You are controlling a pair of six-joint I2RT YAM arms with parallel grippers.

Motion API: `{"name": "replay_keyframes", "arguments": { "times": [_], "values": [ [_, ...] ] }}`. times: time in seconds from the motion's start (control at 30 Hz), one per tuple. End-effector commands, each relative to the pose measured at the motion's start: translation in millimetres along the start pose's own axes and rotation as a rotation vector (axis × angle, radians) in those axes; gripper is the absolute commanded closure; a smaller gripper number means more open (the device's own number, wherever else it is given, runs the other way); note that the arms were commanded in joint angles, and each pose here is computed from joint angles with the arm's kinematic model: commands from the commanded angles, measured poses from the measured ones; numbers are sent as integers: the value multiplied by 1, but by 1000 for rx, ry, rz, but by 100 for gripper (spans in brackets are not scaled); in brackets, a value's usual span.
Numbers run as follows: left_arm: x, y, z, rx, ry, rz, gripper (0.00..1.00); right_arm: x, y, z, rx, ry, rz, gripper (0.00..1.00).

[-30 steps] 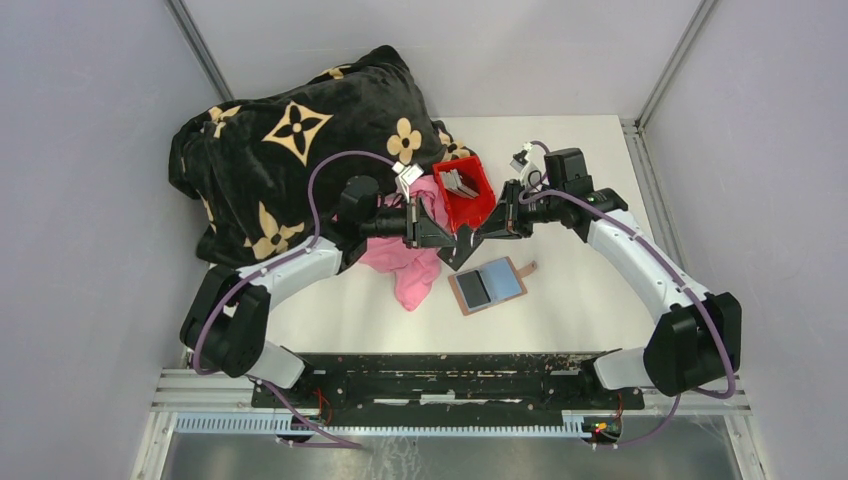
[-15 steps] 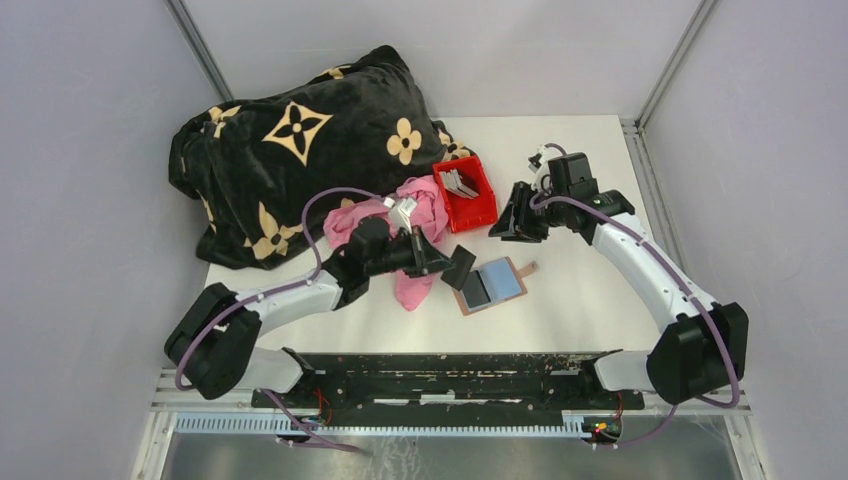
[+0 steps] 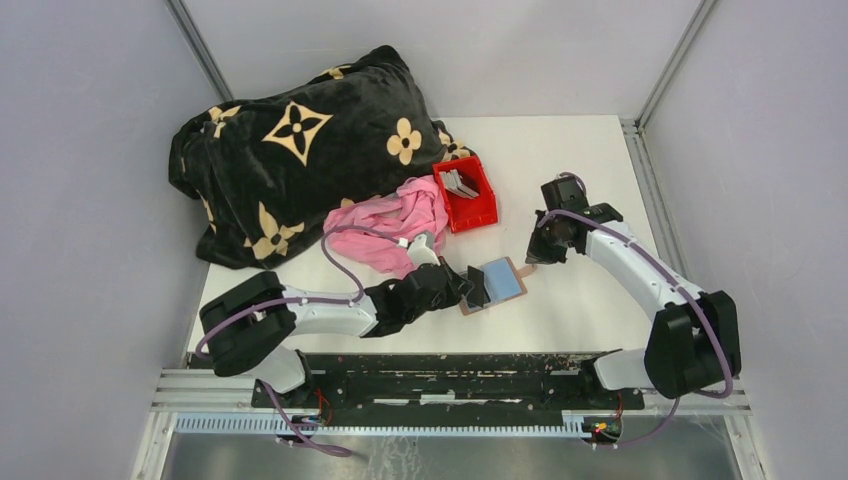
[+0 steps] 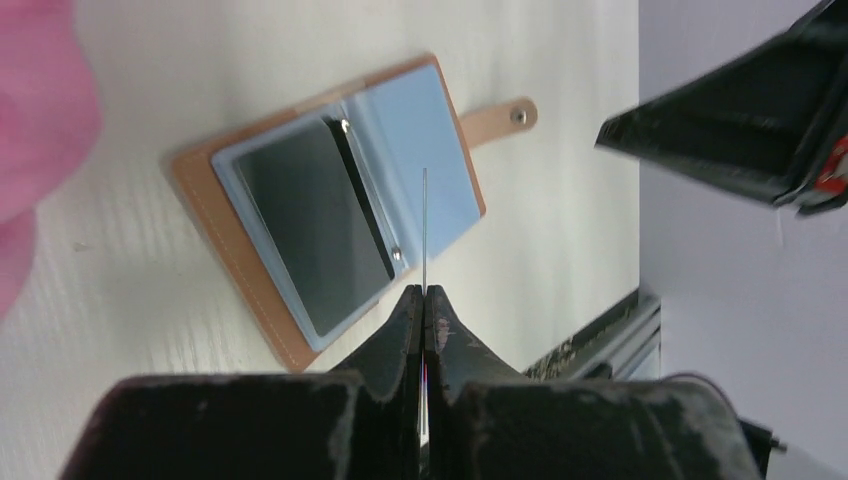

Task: Put the credit cards into the card holder
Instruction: Insert the credit card into the card holder.

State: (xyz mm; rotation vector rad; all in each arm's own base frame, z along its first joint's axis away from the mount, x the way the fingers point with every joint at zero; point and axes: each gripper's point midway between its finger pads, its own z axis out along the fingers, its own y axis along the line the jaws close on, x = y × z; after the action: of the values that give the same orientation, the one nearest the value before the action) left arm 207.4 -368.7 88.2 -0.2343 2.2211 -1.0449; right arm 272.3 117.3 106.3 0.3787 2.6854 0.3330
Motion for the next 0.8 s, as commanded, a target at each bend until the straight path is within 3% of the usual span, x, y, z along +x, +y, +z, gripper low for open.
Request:
{"name": "replay_keyframes", "arguments": {
  "times": [0.0, 0.77],
  "values": [
    [-45, -6, 4, -41, -268, -154, 97, -10, -2, 14, 32, -39, 65, 99],
    [-15, 7, 33, -22, -330, -358, 97, 7, -21, 73, 175, 108, 59, 99]
  ]
}}
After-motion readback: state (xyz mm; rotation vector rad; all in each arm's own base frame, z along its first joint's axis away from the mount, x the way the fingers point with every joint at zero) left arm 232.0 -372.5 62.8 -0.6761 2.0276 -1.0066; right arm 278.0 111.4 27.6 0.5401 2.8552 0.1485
